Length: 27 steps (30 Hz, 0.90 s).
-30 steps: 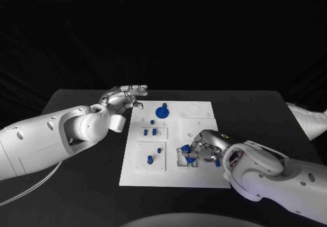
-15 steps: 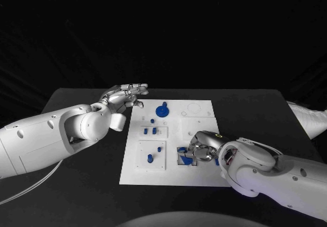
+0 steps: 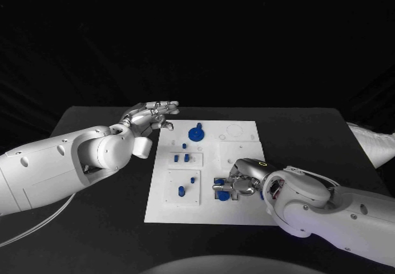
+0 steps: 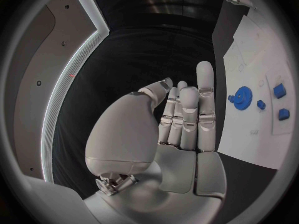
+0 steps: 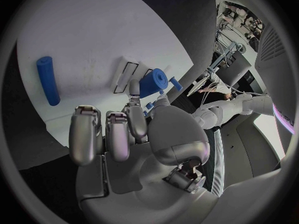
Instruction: Assemble the parts on the task board
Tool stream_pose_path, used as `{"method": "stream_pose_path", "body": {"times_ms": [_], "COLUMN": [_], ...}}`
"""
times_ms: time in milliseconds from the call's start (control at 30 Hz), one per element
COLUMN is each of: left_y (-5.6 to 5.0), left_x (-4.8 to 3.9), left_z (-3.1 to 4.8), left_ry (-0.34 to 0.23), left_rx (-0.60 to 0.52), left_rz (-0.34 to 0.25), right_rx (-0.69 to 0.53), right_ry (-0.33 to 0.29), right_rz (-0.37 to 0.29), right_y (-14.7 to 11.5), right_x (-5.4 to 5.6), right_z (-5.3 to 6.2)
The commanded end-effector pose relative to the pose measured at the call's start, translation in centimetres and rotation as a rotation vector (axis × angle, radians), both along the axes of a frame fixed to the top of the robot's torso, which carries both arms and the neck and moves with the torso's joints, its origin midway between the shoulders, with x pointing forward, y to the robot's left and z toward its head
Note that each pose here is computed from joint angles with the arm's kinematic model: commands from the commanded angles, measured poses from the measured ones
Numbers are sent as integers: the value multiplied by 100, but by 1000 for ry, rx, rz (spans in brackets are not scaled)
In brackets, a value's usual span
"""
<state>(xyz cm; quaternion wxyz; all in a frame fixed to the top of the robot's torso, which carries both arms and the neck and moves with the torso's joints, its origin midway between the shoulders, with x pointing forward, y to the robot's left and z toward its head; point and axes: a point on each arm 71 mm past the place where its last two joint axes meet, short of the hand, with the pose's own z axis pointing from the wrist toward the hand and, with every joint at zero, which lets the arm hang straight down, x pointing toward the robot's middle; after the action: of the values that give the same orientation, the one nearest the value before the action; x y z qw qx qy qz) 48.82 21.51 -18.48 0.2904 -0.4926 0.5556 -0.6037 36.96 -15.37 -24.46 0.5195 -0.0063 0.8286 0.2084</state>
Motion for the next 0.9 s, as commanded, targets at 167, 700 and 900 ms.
{"method": "stream_pose_path", "body": {"times_ms": [167,700,900], "left_y": [-13,22,21], "left_x": [-8,-7,-7], "left_z": [12,7,7], "left_ry": [-6,-2,-2], "left_rx": [-8,-4,-4], "left_rz": [-18,-14,-15], "right_rx": [14,30,0], "right_ry": [-60,-46,-21], "right_rz": [21,28,30], "right_y": [16,-136,-162], "right_x": [-46,-176,-158], "right_z": [77,179,138]}}
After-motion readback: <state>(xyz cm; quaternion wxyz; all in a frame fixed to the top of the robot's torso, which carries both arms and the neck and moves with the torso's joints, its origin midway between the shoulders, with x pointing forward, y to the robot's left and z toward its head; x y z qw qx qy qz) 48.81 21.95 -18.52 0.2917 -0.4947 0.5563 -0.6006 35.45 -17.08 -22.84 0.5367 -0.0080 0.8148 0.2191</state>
